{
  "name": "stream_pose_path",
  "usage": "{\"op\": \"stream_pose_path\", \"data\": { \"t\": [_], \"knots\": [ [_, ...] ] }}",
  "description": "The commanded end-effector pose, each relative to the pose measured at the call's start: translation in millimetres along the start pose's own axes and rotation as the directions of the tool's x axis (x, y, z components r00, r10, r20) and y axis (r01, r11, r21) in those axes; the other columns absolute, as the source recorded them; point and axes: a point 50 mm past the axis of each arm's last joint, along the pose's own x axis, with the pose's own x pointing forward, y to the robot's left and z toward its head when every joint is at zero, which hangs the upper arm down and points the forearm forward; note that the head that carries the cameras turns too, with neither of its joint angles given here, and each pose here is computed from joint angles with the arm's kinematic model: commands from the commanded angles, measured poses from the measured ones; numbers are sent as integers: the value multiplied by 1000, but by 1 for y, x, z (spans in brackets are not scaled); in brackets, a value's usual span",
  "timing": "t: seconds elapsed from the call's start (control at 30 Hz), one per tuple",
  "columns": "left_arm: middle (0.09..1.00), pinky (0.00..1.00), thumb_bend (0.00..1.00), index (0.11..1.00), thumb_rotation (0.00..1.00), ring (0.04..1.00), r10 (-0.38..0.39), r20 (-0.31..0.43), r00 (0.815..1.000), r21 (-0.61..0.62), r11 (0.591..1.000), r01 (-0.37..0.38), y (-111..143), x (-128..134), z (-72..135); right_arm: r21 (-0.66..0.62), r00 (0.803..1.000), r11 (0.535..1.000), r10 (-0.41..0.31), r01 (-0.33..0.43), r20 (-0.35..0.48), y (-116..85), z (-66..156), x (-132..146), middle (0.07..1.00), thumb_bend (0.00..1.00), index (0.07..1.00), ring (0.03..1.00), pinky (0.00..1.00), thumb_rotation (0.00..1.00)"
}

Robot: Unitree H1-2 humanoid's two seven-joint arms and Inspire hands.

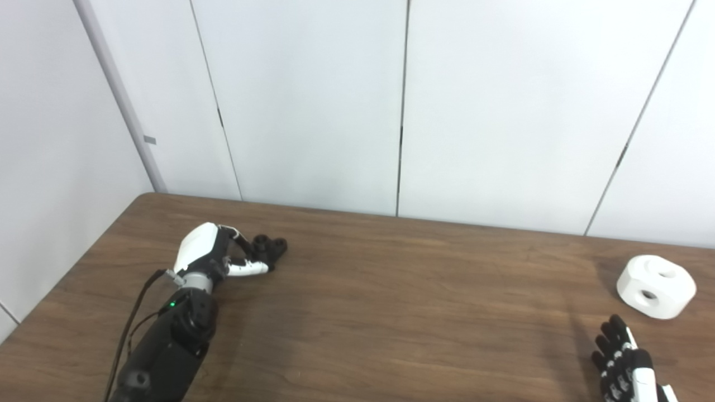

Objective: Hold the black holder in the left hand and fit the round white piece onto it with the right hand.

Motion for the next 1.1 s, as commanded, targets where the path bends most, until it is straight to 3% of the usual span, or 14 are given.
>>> {"op": "stream_pose_path", "data": {
  "t": [0.0,0.17,0.43,0.5,0.63,1.07],
  "knots": [
    [786,959,521,486,46,901,28,51,998,13,999,-29,22,-1,14,2,998,1000,9,-9,56,3,13,7,1000,464,1000,1000,1000,1000],
    [804,886,519,486,45,919,-29,123,992,8,1000,28,22,-23,33,8,998,1000,2,-2,58,4,15,8,1000,468,1000,1000,1000,1000],
    [802,866,520,486,45,912,-90,258,962,26,996,86,2,-64,71,15,998,1000,6,-7,64,7,16,10,1000,478,1000,1000,1000,1000],
    [803,911,520,486,46,910,-112,286,952,32,994,107,-7,-74,79,17,998,1000,5,-6,64,8,16,11,1000,477,1000,1000,1000,1000],
    [796,969,520,486,46,901,-147,342,928,59,989,135,-21,-93,90,31,998,999,6,-8,67,12,17,10,1000,485,1000,1000,1000,1000],
    [791,986,522,485,50,885,-223,502,836,111,975,194,-59,-156,105,21,997,1000,-3,1,80,22,29,12,995,532,1000,1000,1000,1000]
  ]
}}
